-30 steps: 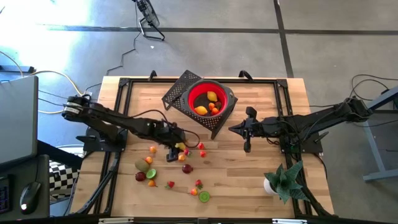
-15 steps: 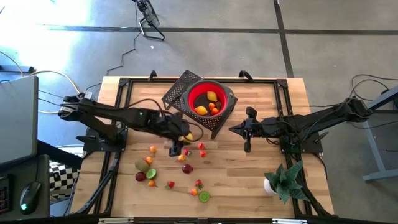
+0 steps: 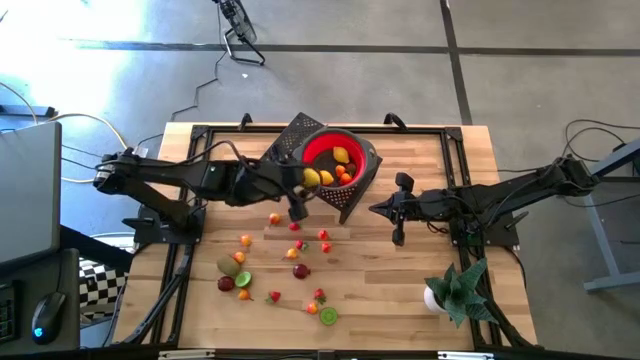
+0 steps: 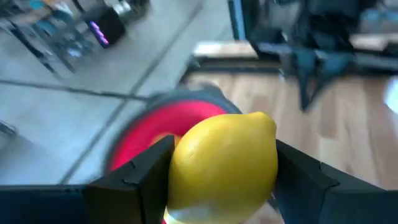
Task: Pick & Place Fruit
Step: Put the lemon into the strainer bowl on the shelf
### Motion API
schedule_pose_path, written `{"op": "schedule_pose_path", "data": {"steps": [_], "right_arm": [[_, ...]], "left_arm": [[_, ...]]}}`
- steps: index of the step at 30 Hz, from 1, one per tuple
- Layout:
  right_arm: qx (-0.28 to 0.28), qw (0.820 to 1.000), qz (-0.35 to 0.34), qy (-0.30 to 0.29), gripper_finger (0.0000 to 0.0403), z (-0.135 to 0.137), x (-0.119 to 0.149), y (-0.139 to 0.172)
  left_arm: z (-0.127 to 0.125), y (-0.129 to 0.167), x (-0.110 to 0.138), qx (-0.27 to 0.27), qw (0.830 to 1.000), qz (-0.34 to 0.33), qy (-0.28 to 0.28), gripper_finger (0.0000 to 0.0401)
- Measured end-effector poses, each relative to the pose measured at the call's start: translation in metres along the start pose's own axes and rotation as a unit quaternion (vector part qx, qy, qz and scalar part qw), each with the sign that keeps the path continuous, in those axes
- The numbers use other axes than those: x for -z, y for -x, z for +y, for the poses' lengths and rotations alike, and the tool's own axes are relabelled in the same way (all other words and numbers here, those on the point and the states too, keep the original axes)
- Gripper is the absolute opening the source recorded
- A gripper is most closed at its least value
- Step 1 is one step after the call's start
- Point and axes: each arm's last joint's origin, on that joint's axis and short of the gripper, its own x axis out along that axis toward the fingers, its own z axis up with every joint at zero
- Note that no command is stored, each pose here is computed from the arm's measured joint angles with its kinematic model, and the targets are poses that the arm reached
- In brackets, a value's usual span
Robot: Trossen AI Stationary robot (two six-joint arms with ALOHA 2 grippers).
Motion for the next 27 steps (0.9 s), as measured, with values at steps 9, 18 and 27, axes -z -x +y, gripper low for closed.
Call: {"op": "schedule_pose_path", "data": {"steps": [9,18,27], "right_arm": [[0.002,1.0,0.0,0.001,0.0002,0.0,0.0,0.0],[0.002,1.0,0.001,0.001,0.0002,0.0,0.0,0.0],[0.003,1.0,0.004,0.002,0.0002,0.0,0.001,0.0]], "left_arm": [[0.039,-0.046,-0.001,-0.043,0.998,-0.013,0.034,0.0219],[0.068,-0.1,0.017,-0.01,0.995,0.004,0.101,0.0219],[0.074,-0.13,0.037,0.0,0.988,0.05,0.144,0.0219]]}}
